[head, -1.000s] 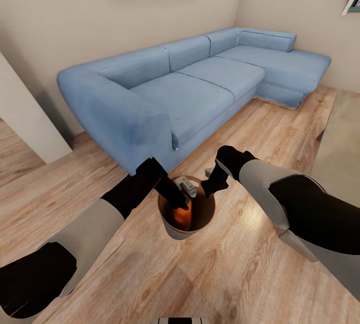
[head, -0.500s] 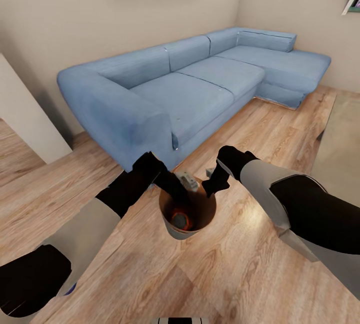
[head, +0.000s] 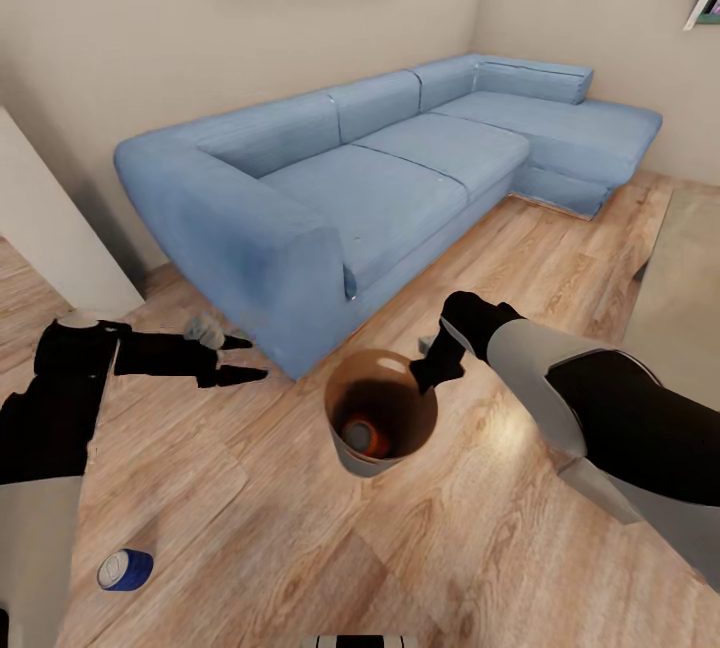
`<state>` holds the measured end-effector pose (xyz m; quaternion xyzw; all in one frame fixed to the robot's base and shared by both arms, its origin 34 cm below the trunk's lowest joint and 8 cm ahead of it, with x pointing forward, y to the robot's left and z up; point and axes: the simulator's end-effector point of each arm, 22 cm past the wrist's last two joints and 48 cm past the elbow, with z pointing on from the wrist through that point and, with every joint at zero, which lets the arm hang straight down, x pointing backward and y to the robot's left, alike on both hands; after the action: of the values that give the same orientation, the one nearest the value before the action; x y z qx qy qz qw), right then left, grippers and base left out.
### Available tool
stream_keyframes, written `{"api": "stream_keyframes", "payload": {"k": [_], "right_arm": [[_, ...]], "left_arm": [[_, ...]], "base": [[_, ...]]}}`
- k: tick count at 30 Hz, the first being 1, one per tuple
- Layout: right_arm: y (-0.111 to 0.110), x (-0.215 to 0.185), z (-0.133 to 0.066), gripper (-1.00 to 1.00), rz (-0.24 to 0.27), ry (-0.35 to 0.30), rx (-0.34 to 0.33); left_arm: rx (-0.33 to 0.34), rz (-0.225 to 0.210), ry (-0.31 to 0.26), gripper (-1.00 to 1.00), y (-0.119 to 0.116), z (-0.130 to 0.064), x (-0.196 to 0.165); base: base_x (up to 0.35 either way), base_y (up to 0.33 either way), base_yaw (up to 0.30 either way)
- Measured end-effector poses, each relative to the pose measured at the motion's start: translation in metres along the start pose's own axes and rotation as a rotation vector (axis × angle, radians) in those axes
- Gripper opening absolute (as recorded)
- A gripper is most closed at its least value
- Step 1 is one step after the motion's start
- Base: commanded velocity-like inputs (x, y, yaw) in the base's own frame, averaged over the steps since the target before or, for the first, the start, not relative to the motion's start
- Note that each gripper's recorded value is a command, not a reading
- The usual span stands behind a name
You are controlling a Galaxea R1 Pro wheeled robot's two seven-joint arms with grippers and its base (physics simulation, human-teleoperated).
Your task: Put the three can of soda from the living room inside the tash can in the kitchen.
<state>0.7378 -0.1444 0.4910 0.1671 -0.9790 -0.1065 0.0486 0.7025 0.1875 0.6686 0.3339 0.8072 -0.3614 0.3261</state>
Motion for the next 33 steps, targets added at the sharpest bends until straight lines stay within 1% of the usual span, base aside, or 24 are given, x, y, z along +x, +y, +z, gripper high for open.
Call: {"api": "stream_keyframes", "payload": {"k": [1,3,4,5,6,8,9,10,11,13,15,17,18,19,20,22,23,24,25,26,28,30,31,33], "right_arm": [[-0.005,0.001,-0.001,-1.00,0.017,-0.003,-0.007],[-0.015,0.003,-0.002,-1.00,0.026,-0.003,0.004],[-0.022,0.004,-0.003,-1.00,0.035,-0.005,0.010],[-0.028,0.005,-0.003,-1.00,0.033,-0.004,0.024],[-0.035,0.007,-0.004,-1.00,0.040,-0.003,0.032],[-0.045,0.010,-0.005,-1.00,0.046,-0.001,0.048],[-0.052,0.012,-0.006,-1.00,0.064,-0.004,0.043],[-0.058,0.014,-0.007,-1.00,0.079,-0.008,0.040],[-0.063,0.016,-0.007,-1.00,0.092,-0.008,0.038],[-0.080,0.029,-0.002,-1.00,0.142,-0.002,0.022],[-0.096,0.041,0.002,-1.00,0.139,0.020,0.060],[-0.111,0.054,0.010,-1.00,0.128,0.045,0.100],[-0.115,0.057,0.011,-1.00,0.114,0.050,0.120],[-0.116,0.058,0.013,-1.00,0.107,0.050,0.127],[-0.113,0.059,0.018,-1.00,0.103,0.046,0.118],[-0.097,0.061,0.033,-1.00,0.118,0.032,0.063],[-0.089,0.061,0.037,-1.00,0.134,0.027,0.031],[-0.081,0.062,0.044,-1.00,0.138,0.017,0.005],[-0.075,0.065,0.049,-1.00,0.146,0.020,-0.015],[-0.074,0.067,0.052,-1.00,0.141,0.020,-0.015],[-0.074,0.070,0.060,-1.00,0.094,0.020,0.021],[-0.079,0.071,0.061,-1.00,0.068,0.021,0.052],[-0.078,0.071,0.062,-1.00,0.064,0.019,0.054],[-0.073,0.069,0.062,-1.00,0.075,0.011,0.032]], "left_arm": [[-0.082,-0.038,-0.005,1.00,0.022,-0.009,0.017],[-0.200,-0.081,-0.013,1.00,0.051,-0.021,0.040],[-0.337,-0.115,-0.018,1.00,0.084,-0.037,0.068],[-0.407,-0.136,-0.019,1.00,0.100,-0.045,0.085],[-0.532,-0.166,-0.016,1.00,0.128,-0.060,0.117],[-0.636,-0.199,-0.010,1.00,0.148,-0.070,0.148],[-0.714,-0.222,-0.009,1.00,0.162,-0.076,0.172],[-0.741,-0.235,-0.019,1.00,0.167,-0.076,0.184],[-0.762,-0.246,-0.029,1.00,0.171,-0.076,0.195],[-0.801,-0.277,-0.054,1.00,0.172,-0.072,0.234],[-0.808,-0.289,-0.067,1.00,0.169,-0.069,0.249],[-0.808,-0.310,-0.100,1.00,0.162,-0.064,0.268],[-0.806,-0.315,-0.109,1.00,0.161,-0.062,0.272],[-0.804,-0.319,-0.117,1.00,0.160,-0.061,0.275],[-0.801,-0.321,-0.128,1.00,0.158,-0.058,0.280],[-0.796,-0.325,-0.141,1.00,0.155,-0.055,0.286],[-0.795,-0.326,-0.141,1.00,0.154,-0.055,0.288],[-0.794,-0.331,-0.138,1.00,0.150,-0.054,0.294],[-0.794,-0.335,-0.135,1.00,0.149,-0.054,0.297],[-0.793,-0.338,-0.133,1.00,0.147,-0.054,0.300],[-0.793,-0.346,-0.126,1.00,0.142,-0.054,0.308],[-0.793,-0.348,-0.125,1.00,0.141,-0.054,0.310],[-0.793,-0.349,-0.124,1.00,0.141,-0.054,0.311],[-0.794,-0.350,-0.123,1.00,0.140,-0.054,0.312]], "base": [[0.000,0.000,0.000],[0.000,0.000,0.000],[0.000,0.000,0.000],[0.000,0.000,0.000],[0.000,0.000,0.000],[0.000,0.000,0.000],[0.000,0.000,0.000],[0.005,0.000,0.000],[0.026,0.000,0.000],[0.037,0.017,0.000],[0.023,0.084,0.000],[0.010,0.186,0.000],[0.007,0.213,0.000],[-0.001,0.238,0.000],[-0.032,0.253,0.000],[-0.085,0.261,0.000],[-0.127,0.260,0.000],[-0.138,0.260,0.000],[-0.147,0.260,0.000],[-0.172,0.255,0.000],[-0.208,0.242,0.000],[-0.235,0.230,0.000],[-0.255,0.218,0.000],[-0.230,0.194,0.000]]}}
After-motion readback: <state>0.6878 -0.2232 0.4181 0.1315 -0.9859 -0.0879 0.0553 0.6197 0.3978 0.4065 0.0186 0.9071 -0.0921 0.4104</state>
